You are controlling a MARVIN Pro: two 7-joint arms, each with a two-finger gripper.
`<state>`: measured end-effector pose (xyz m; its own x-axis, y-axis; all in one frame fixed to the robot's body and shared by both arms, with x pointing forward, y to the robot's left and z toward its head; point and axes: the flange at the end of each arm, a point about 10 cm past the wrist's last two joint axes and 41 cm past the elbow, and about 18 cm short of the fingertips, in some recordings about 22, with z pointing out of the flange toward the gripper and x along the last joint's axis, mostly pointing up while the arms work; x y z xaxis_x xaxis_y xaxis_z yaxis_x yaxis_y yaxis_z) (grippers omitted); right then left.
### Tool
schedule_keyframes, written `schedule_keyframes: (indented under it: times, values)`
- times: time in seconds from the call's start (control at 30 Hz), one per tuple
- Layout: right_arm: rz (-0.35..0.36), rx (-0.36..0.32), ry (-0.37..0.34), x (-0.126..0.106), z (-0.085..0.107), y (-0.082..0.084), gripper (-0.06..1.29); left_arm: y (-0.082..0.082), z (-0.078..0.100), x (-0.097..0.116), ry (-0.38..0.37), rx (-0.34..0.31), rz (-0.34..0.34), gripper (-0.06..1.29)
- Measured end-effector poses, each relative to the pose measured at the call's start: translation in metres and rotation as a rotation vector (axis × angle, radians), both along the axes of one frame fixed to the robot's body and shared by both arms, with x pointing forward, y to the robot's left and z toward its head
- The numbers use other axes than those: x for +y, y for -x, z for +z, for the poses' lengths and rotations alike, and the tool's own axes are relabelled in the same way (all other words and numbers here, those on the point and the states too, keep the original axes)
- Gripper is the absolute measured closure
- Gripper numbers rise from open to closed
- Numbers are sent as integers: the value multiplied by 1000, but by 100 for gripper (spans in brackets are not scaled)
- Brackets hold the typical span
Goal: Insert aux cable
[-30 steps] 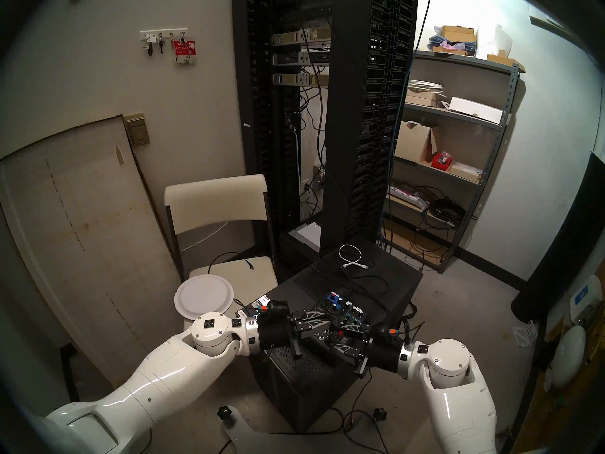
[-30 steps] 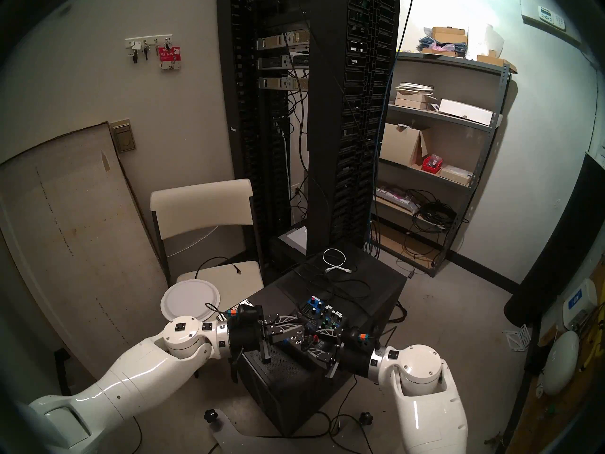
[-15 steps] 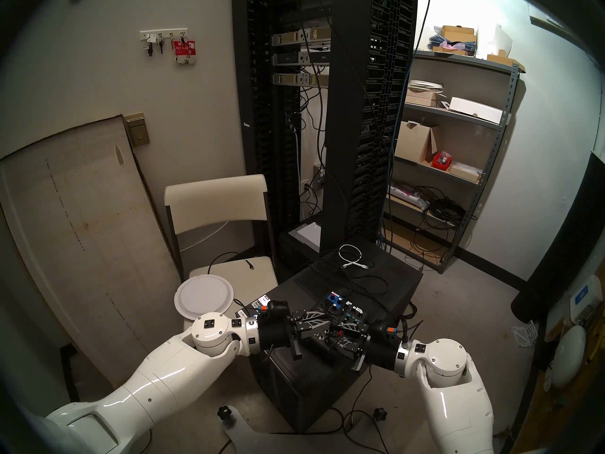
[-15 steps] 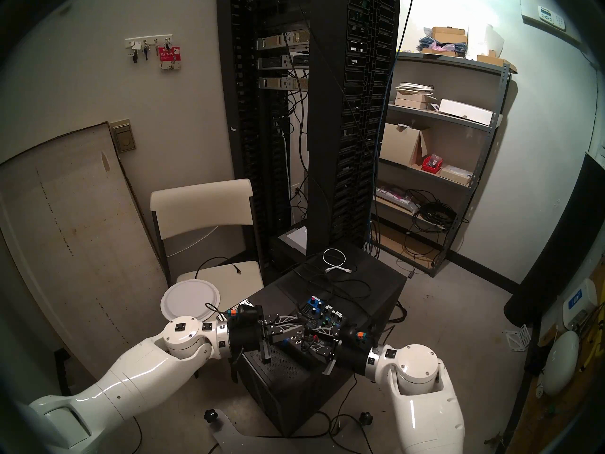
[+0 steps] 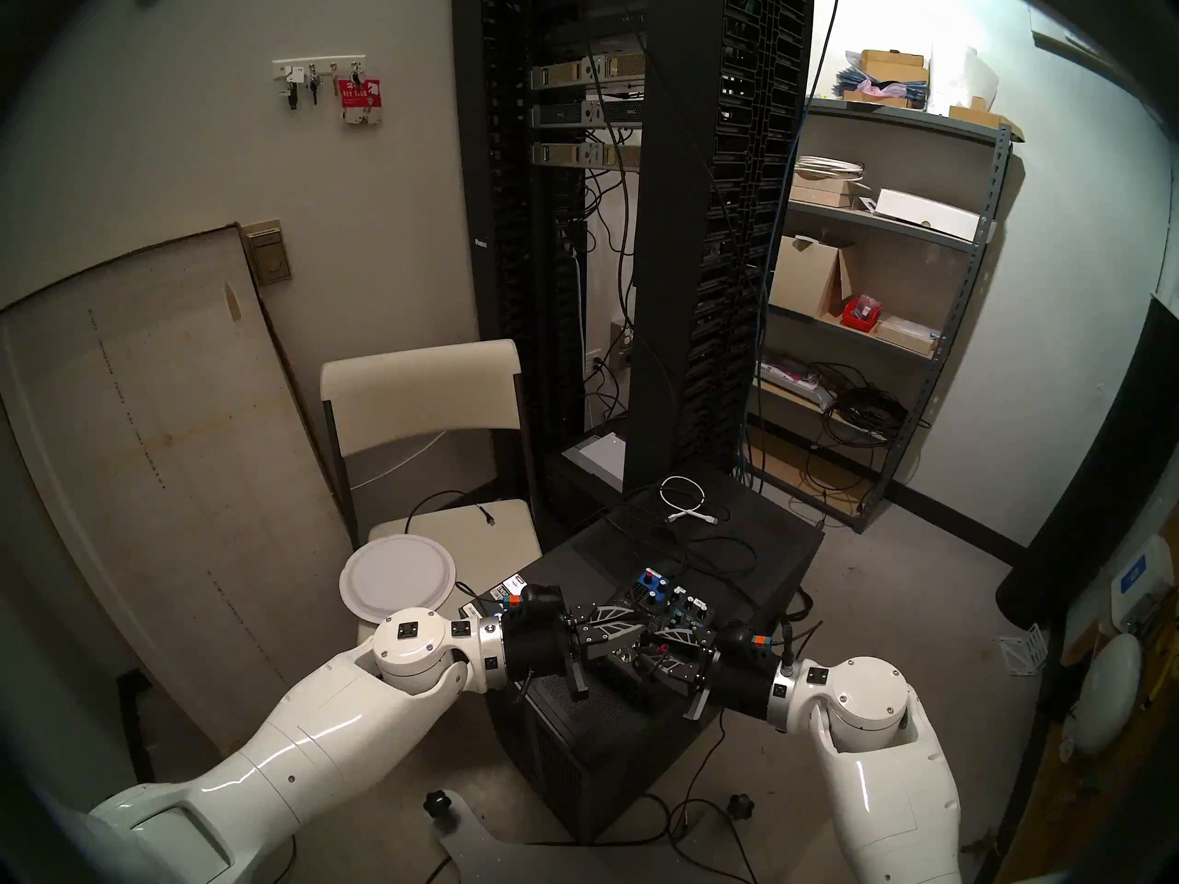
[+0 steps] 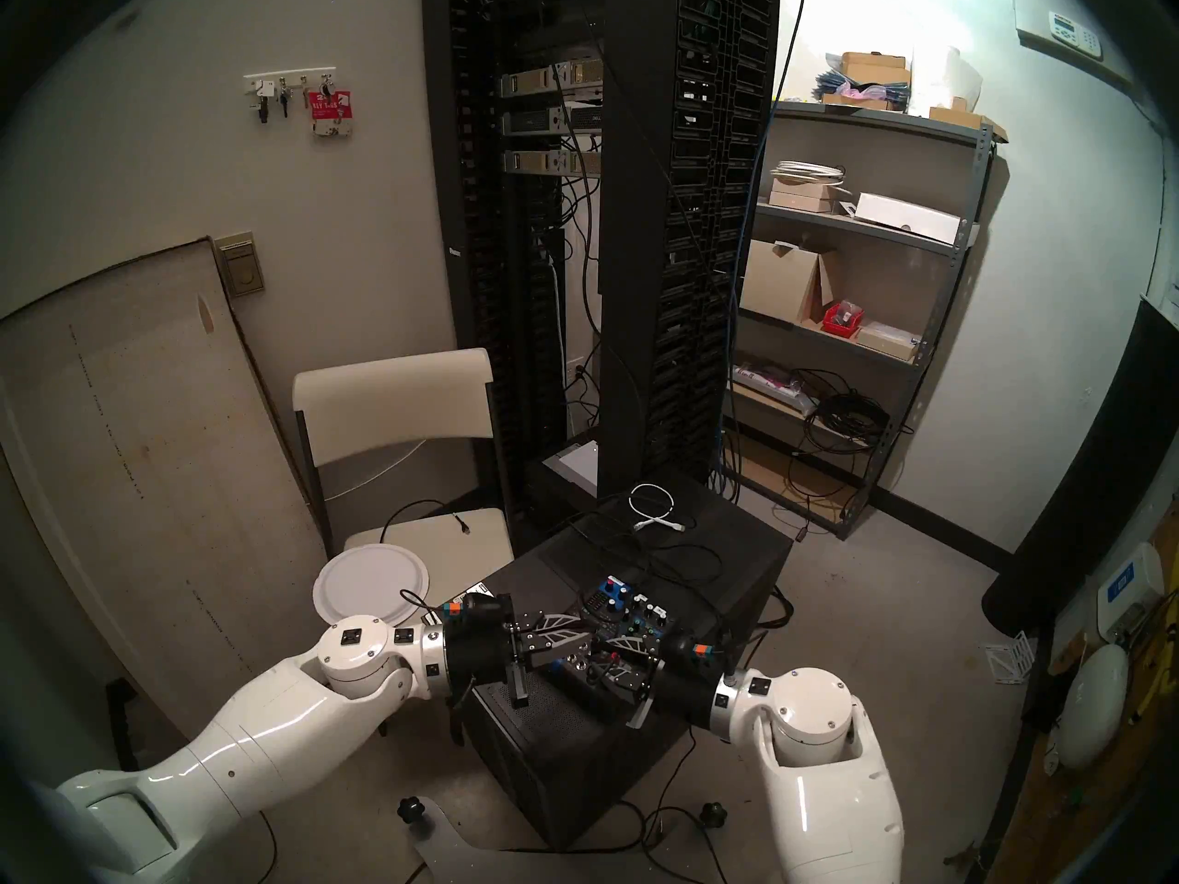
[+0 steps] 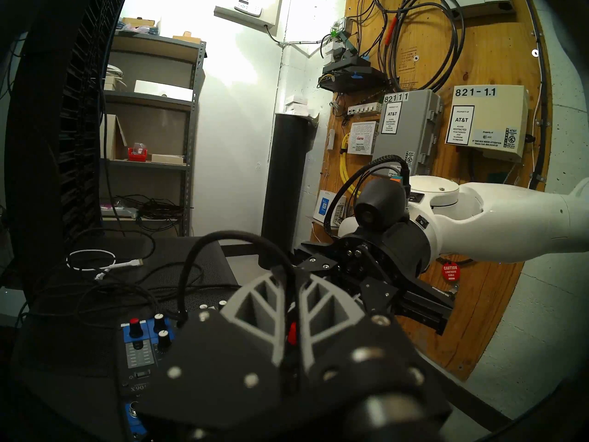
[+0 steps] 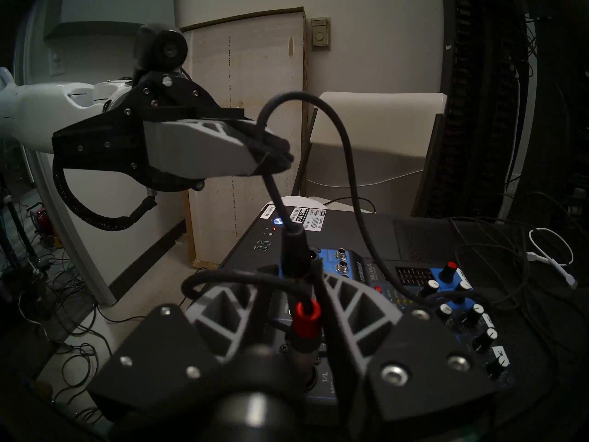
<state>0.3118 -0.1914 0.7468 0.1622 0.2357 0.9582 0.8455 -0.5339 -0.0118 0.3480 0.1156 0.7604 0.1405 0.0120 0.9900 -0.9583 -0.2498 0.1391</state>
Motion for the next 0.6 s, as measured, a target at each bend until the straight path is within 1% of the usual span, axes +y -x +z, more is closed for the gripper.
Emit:
schedule_keyframes:
  times: [0.27, 0.37, 0.6]
  values:
    - [3, 1, -2, 1, 0, 0, 79, 1, -1, -1, -3, 10, -13, 116]
    - [4, 1, -2, 1, 0, 0, 77, 2, -2, -3, -5, 17, -20, 116]
    - [6, 2, -3, 2, 0, 0, 76, 4, -4, -6, -11, 29, -31, 116]
